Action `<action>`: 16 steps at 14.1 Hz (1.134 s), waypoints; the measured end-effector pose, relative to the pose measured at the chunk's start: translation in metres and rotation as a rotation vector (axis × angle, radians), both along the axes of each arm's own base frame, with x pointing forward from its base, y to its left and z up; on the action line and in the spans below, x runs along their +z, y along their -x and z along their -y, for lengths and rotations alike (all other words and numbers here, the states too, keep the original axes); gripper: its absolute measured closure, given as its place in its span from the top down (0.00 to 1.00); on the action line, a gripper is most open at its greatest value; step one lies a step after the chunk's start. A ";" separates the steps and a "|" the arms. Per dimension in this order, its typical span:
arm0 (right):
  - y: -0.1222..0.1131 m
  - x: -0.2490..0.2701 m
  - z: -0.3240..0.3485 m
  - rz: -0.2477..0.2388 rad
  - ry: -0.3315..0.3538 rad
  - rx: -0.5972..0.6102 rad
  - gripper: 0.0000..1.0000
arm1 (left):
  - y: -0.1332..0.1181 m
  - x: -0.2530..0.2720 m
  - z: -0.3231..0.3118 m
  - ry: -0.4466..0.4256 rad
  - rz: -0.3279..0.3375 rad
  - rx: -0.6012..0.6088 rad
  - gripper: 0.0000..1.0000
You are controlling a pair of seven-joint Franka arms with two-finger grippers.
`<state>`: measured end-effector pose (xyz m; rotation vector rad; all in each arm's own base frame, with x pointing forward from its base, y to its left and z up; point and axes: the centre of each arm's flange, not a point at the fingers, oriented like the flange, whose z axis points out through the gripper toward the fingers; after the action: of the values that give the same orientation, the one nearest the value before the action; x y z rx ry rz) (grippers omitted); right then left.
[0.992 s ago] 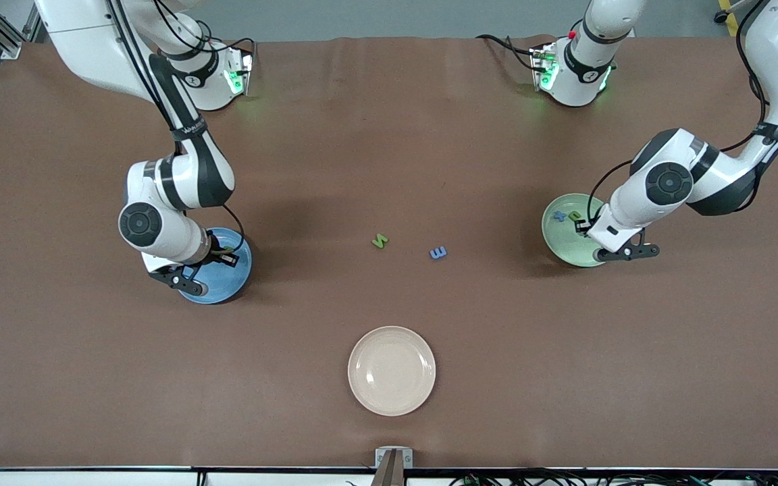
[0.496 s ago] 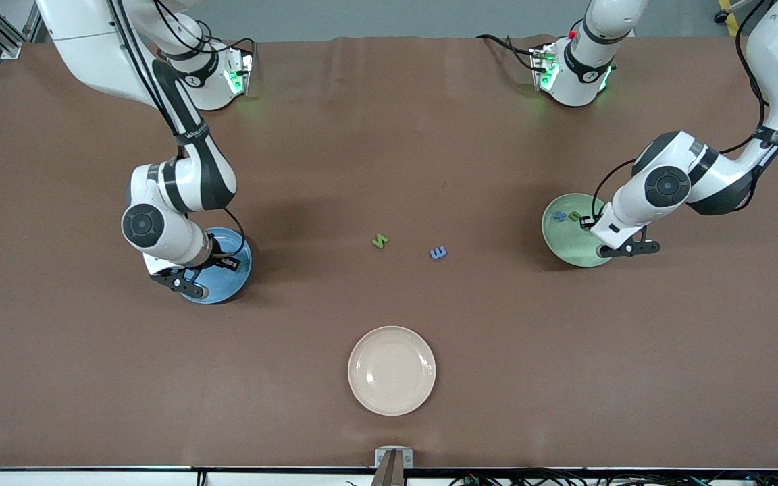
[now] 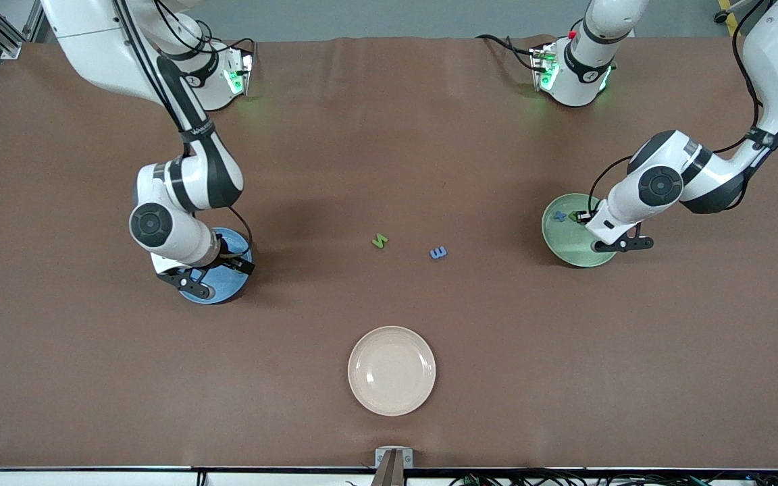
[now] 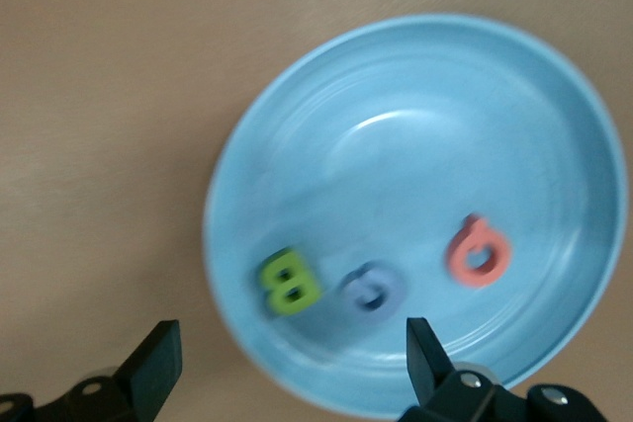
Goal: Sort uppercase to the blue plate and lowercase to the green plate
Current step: 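Grasp the blue m with the left gripper while the right gripper grasps the green Z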
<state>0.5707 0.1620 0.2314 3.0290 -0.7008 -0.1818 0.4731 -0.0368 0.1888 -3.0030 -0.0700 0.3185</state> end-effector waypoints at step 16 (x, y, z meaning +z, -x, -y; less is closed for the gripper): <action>0.084 -0.050 -0.303 0.073 -0.054 -0.202 1.00 | -0.014 0.055 0.121 0.054 0.144 0.084 1.00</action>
<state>0.4866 0.4649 0.1816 3.0248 -1.0248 -0.0953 0.4871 -0.1580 0.2435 -3.0778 -0.2045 0.1131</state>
